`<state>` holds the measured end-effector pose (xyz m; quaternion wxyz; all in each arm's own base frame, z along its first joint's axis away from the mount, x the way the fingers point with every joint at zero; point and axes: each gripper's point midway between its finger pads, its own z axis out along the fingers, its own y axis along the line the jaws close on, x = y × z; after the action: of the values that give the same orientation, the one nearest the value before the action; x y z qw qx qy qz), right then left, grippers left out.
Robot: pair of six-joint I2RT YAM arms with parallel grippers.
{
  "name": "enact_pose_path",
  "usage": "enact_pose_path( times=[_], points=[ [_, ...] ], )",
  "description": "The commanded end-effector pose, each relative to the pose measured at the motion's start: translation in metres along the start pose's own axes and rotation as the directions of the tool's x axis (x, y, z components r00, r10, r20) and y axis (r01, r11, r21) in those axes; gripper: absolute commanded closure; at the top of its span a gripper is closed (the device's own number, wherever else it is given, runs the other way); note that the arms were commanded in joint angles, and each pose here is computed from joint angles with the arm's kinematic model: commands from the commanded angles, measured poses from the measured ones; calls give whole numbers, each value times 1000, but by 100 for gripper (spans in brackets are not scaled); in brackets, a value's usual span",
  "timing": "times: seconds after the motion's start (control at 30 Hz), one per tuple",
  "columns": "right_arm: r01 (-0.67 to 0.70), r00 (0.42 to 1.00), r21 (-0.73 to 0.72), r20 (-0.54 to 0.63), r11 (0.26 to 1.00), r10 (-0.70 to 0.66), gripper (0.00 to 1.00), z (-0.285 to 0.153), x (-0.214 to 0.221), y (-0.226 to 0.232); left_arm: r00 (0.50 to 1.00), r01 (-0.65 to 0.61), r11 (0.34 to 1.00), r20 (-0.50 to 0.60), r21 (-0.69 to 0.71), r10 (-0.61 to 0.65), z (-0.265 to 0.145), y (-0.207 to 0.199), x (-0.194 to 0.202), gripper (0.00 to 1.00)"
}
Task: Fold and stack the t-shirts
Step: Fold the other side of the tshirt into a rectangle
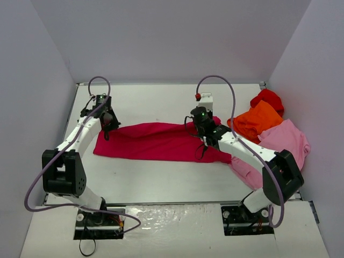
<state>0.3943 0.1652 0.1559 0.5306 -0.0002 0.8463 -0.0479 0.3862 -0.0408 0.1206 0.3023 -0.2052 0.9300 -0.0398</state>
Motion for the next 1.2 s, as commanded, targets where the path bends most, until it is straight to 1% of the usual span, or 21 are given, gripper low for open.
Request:
enact_pose_path(
  times=[0.0,0.1,0.23,0.43,0.57,0.67,0.7,0.73,0.77,0.87,0.97,1.07,1.13,1.17],
  points=[
    [-56,998,60,35,997,54,100,-29,-1,-17,999,34,998,39,50,-36,-35,-4,-3,100],
    [-45,999,48,10,998,44,100,-44,18,-17,1000,28,999,13,39,-29,-45,3,12,100],
    [-30,999,40,-23,999,31,100,-53,39,-19,1000,25,999,8,33,-25,-54,10,22,100],
    [-5,998,2,-66,1000,5,100,-70,69,-3,1000,1,1000,-22,15,-1,-57,16,31,100],
    [32,995,11,-99,999,-31,100,-78,90,-3,1000,-7,1000,-23,8,7,-58,18,34,100],
    [34,992,13,-119,999,-32,100,-80,99,-1,999,-9,1000,-32,9,10,-57,17,36,100],
    [33,992,18,-125,999,-30,97,-80,101,-1,999,-11,1000,-36,9,12,-56,17,37,100],
    [24,992,23,-127,999,-21,86,-82,101,-1,999,-15,1000,-45,7,16,-55,17,39,100],
    [14,992,34,-123,999,-9,78,-83,100,-3,999,-16,1000,-50,4,16,-55,17,40,100],
    [-34,995,54,-89,998,39,54,-90,88,-7,998,-22,1000,-62,-13,21,-55,21,44,100],
    [-77,996,64,-45,995,79,51,-93,73,-11,998,-24,1000,-62,-15,23,-56,22,46,100],
    [-110,994,75,6,991,110,51,-93,53,-11,998,-26,1000,-64,-14,25,-56,23,48,100],
    [-93,995,85,-13,992,94,53,-79,51,-8,997,-28,1000,-67,-9,27,-55,22,49,100],
    [-86,996,86,-31,993,89,55,-71,53,-4,997,-29,1000,-70,-5,29,-55,20,50,100]
  ],
)
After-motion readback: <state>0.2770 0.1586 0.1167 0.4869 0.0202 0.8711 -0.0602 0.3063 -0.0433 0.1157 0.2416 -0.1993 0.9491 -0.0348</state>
